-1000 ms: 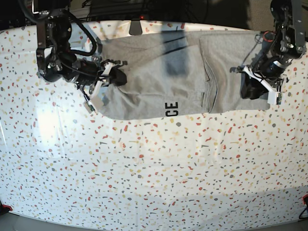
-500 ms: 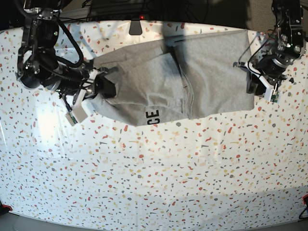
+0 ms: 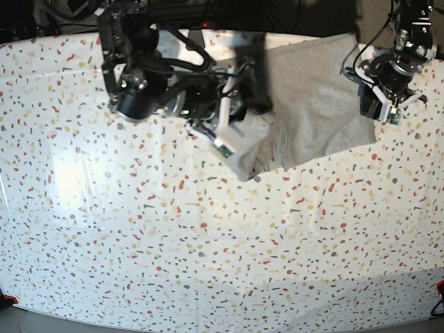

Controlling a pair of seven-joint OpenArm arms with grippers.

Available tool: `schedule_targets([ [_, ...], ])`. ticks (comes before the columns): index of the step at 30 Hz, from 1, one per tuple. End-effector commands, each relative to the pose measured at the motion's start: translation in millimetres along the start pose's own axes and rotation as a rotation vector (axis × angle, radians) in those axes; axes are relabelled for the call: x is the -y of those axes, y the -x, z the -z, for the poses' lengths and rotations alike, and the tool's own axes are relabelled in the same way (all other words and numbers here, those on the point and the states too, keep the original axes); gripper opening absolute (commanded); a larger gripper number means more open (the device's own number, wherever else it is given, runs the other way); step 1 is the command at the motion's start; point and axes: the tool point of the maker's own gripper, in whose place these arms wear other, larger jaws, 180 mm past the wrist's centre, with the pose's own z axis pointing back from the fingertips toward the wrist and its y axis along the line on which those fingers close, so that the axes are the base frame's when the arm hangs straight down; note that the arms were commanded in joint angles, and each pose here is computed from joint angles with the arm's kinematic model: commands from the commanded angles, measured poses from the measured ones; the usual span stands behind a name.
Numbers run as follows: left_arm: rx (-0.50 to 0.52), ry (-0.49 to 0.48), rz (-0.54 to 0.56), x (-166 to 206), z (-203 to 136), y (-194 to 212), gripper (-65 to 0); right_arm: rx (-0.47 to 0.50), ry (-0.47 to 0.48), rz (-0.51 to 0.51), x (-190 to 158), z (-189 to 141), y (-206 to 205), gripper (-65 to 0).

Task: Fold the T-shirt properly
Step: 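Lift and fold the bundle over toward the left gripper with the right gripper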

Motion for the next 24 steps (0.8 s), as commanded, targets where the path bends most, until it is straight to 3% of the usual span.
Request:
schedule_targets([
  [1,-0.017,-0.009,0.004,-3.4,0.0,5.5,-48.4,0.071,-0.024,-0.025,-11.0,3.5,-21.4,-65.0],
  [5,0.025,0.000,-0.037,-2.4,3.4,10.0,-48.4,0.088,-0.063,-0.054,-41.1,27.3,-34.5,-65.0],
  [12,0.087,0.137,-0.097,21.2,1.7,-1.9,-48.4,0.154,-0.134,-0.071,-77.2,57.2,-57.8,-65.0],
  [21,0.094,0.177,-0.105,33.3,2.9,-3.9,-48.4,0.133,-0.182,-0.045,-69.6,93.2,-58.0,-65.0],
  [24,0.107,0.186,-0.101,37.0,3.3,-6.5,-48.4,0.117,-0.238,-0.041,-78.9,103.6,-56.4,-65.0],
])
